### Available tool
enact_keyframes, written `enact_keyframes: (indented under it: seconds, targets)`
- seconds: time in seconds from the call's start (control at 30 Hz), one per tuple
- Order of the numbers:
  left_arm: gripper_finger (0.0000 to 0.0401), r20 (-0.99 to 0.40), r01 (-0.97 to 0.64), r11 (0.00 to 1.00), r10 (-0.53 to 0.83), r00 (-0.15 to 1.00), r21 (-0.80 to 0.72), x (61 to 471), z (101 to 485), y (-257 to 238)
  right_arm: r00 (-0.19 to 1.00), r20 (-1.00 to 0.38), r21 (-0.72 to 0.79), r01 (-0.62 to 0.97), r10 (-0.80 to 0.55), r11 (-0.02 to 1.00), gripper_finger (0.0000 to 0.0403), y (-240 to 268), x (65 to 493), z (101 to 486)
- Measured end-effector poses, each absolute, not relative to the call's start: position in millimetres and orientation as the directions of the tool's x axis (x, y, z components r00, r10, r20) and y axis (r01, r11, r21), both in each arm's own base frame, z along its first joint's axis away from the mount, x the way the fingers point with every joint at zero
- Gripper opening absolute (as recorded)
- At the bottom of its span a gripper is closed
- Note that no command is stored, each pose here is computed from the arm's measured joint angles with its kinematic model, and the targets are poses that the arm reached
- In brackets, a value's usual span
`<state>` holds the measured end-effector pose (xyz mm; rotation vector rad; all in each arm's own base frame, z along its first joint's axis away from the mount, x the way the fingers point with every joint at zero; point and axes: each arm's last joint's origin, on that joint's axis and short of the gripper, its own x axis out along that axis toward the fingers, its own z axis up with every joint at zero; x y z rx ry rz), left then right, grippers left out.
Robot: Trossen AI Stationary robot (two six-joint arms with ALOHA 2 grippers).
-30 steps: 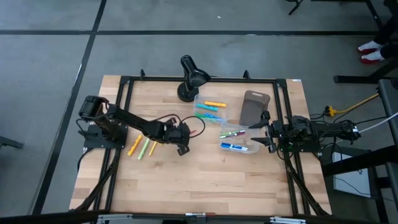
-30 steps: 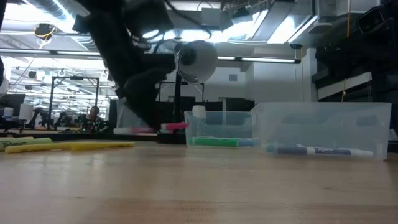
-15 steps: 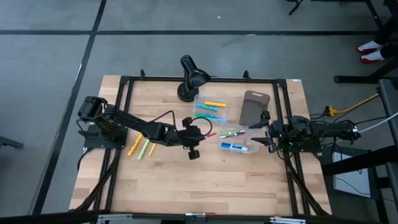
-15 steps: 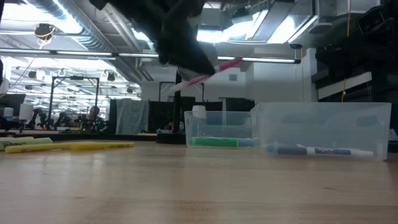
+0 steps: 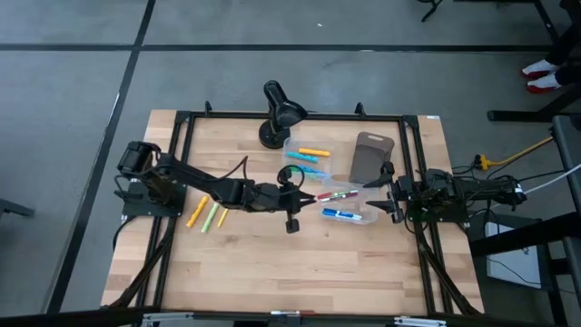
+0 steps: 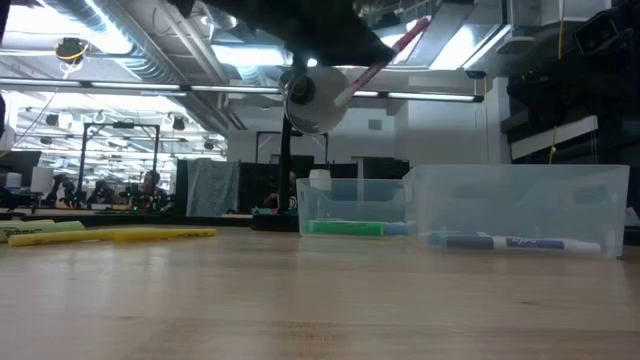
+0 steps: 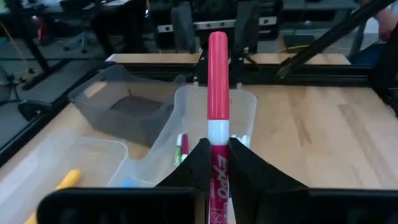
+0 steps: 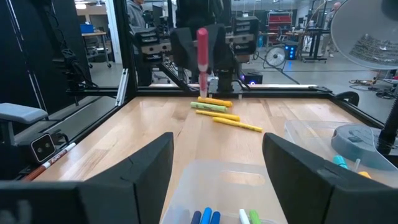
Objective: Pick & Place Markers
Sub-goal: Put the pink marker pen into the bottom transparent bin
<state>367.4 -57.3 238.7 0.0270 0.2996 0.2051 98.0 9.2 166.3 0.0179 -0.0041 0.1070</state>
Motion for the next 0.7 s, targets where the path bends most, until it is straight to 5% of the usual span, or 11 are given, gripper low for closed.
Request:
enact_keyframes:
  seconds: [0.7]
  targets:
    - [0.0026, -0.123, -0.031, 0.999, 0.035, 0.992, 0.039, 424, 231, -24, 0.994, 0.005, 0.018, -0.107, 0.107, 0.994, 0.0244, 9, 98, 166]
